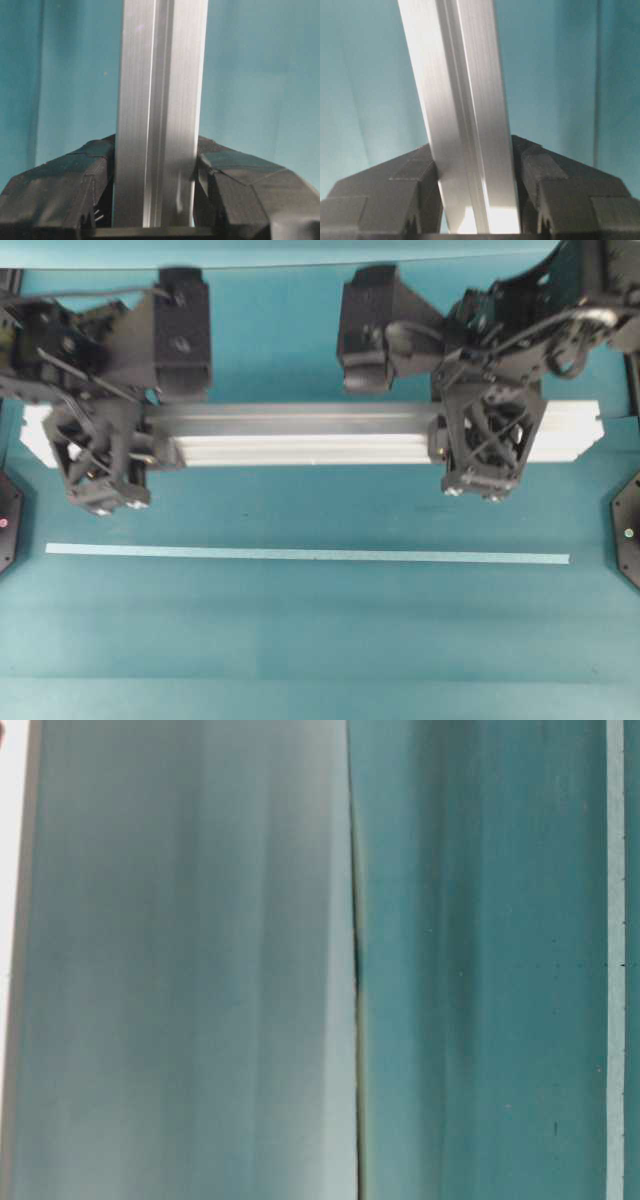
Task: Lift the metal rail with both hands.
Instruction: 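Raise the held rail higher and move it away from the strip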
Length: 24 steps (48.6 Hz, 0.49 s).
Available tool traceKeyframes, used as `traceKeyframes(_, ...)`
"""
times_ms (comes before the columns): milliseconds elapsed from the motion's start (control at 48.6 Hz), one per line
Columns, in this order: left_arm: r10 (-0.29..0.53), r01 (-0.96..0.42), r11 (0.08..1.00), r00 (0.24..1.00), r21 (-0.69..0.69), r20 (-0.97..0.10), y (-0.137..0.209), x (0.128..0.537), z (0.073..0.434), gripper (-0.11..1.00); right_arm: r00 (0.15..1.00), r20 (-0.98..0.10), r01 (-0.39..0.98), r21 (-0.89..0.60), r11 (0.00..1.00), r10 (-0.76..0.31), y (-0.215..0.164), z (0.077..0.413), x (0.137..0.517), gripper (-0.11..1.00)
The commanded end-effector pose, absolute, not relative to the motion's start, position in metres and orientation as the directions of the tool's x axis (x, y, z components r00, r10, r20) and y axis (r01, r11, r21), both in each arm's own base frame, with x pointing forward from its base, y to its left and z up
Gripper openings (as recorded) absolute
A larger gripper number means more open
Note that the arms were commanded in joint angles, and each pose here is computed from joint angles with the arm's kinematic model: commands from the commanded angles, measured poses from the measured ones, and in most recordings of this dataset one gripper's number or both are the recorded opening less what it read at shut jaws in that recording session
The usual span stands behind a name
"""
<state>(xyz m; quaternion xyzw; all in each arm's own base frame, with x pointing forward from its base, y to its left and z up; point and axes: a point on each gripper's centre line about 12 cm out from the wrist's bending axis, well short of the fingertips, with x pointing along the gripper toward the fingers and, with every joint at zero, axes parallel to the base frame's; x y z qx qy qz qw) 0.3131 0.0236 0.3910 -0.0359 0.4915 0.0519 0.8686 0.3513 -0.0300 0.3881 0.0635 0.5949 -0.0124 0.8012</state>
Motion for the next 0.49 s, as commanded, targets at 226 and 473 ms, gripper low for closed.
traceKeyframes(226,0.077,-0.141,0.99,0.632,-0.017,-0.771,0.029,0.311,0.444,0.36,0.366,-0.93,0.121,0.096,0.988,0.045,-0.029,0.436,0.345,0.39)
traceKeyframes(473,0.079,-0.14,0.99,0.661,-0.019,-0.746,0.028,0.307,0.468,0.36,0.395,-0.918,0.12,0.087,0.989,0.033,-0.029,0.456,0.34,0.39)
